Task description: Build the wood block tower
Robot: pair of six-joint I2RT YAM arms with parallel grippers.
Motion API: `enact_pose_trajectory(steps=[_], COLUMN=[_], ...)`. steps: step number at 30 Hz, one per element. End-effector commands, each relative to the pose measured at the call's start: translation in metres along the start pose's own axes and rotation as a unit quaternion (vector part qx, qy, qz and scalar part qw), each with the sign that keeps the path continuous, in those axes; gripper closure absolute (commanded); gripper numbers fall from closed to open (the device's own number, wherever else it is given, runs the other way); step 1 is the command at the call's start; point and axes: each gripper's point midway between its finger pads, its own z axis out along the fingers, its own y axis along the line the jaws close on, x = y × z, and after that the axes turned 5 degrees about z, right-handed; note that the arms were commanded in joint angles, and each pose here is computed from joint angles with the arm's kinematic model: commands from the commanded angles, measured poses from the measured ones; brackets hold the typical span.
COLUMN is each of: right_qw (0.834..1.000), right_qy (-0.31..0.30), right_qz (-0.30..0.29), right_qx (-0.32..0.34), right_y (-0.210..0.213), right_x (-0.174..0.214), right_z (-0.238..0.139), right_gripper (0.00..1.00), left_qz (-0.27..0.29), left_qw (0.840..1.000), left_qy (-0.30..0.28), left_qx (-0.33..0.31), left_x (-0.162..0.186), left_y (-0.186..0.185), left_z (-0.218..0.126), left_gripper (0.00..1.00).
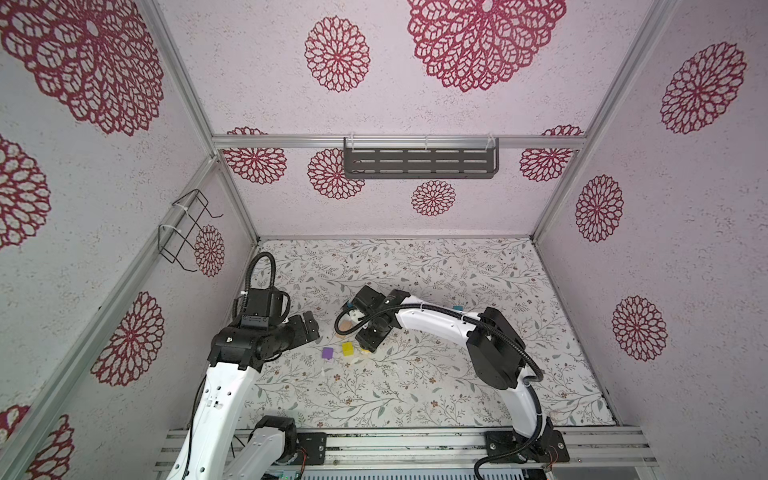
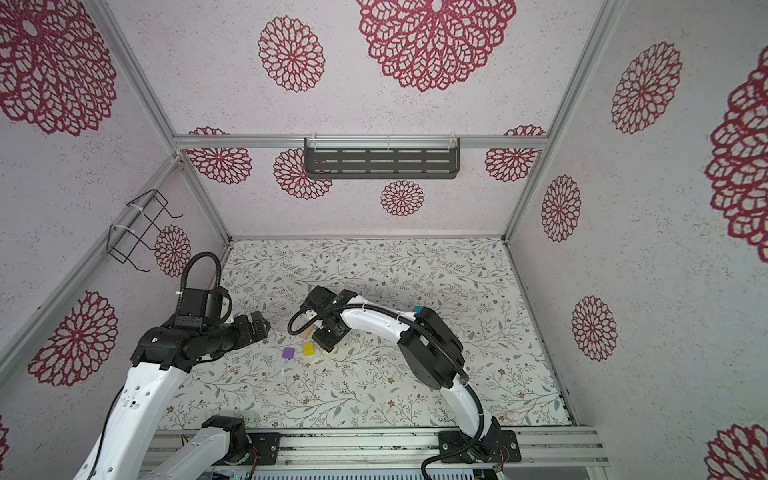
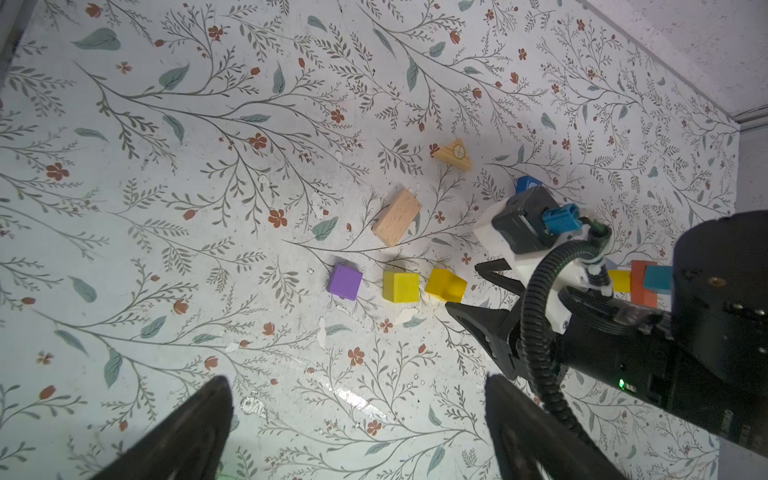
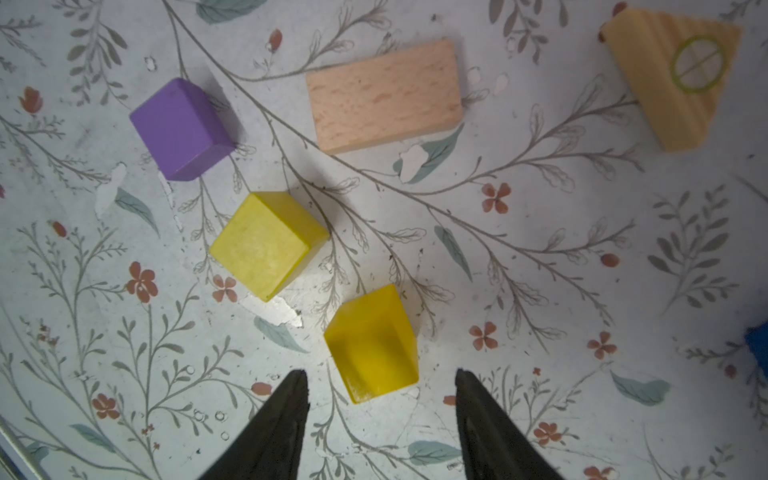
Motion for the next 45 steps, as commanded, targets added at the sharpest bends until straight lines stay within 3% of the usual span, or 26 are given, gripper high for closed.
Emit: enact_pose_trajectory(steps=[1, 9, 30, 45], right_qw=[1.0, 1.0, 1.0, 0.996], right_qy=[0.002, 0.008, 0.001, -0.05], right_qz=[-0.013, -0.016, -0.014, 0.044], right_qx=[0.007, 0.008, 0.012, 0.06], right_y=[0.001, 0.002, 0.001, -0.024], right_x=[-0.003, -0.001, -0.006, -0.013], right_z=[-0.001, 0.007, 0.002, -0.065], right_gripper=[0.41, 0.44, 0.65, 0.74], left_qz=[0.002, 0.0, -0.003, -0.011], left_qw=[1.0, 1.0, 1.0, 0.999], left_qy=[-0.005, -0.002, -0.008, -0.006], left_qx=[0.003, 0.004, 0.007, 0.033], left_x=[-0.004, -0.003, -0.003, -0.012], left_y=[0.0, 0.0, -0.001, -0.013], left_z=[-0.002, -0.001, -0.008, -0.005], left_gripper=[0.03, 0.03, 0.03, 0.03])
